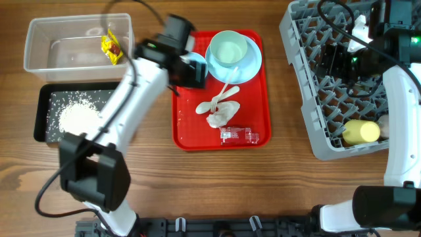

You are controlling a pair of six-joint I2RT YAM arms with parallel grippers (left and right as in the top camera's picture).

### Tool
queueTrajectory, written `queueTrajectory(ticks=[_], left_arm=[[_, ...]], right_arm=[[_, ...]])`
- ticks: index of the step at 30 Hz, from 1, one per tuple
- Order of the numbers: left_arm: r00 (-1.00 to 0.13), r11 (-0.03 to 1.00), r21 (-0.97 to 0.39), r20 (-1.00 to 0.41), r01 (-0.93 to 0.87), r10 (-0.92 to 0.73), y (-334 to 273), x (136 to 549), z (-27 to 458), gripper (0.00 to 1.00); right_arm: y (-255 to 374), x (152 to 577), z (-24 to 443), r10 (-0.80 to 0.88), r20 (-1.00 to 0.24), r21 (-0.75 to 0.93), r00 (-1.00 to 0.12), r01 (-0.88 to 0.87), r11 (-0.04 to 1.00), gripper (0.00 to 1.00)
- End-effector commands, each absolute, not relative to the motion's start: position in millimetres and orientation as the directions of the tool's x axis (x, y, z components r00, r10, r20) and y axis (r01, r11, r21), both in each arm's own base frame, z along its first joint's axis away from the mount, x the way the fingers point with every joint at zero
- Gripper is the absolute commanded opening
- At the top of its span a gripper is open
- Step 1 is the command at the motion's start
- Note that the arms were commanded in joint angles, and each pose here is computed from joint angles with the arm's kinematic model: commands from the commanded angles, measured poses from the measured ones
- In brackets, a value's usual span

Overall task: Sort waste into correct bins and load items into the dishwasher rack
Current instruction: 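Reach the left gripper to the white tissue on the red tray and grasp it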

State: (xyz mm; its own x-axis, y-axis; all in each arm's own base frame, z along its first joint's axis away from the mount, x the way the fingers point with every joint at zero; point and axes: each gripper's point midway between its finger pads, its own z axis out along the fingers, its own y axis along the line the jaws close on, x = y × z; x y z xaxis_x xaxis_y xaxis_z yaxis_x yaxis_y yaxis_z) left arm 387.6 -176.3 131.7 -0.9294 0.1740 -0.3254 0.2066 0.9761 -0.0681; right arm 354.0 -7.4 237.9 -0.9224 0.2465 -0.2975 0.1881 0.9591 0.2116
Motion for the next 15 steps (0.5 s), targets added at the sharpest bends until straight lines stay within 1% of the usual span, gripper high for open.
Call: queueTrajectory(ticks=[1,5,11,15], left_arm=[[-0.868,0.882,-0.094,-0.254,0.462,0.427,-228.6,341.5,108.2,1.0],[-0.819,0.826,-0.072,-0.204,0.559,0.537,-253.4,314.7,87.1,1.0],[-0.806,0.804,-0.076,-0.111,0.59,0.581,-264.8,298.4,51.4,0.99],[-0.807,0.804,-0.077,-0.09,0.59,0.584,-267.0,299.3,35.8,0.96]], right_arm=[[-10.4,354.6,227.8,0.226,-0.276,0.184,-0.934,0.18,0.966,0.87],[-10.5,354.3,227.8,0.222,-0.276,0.183,-0.935,0.176,0.967,0.87],[-10.5,354.4,227.8,0.201,-0.28,0.176,-0.939,0.156,0.972,0.87],[-10.6,354.6,227.8,0.202,-0.281,0.176,-0.938,0.156,0.972,0.87]])
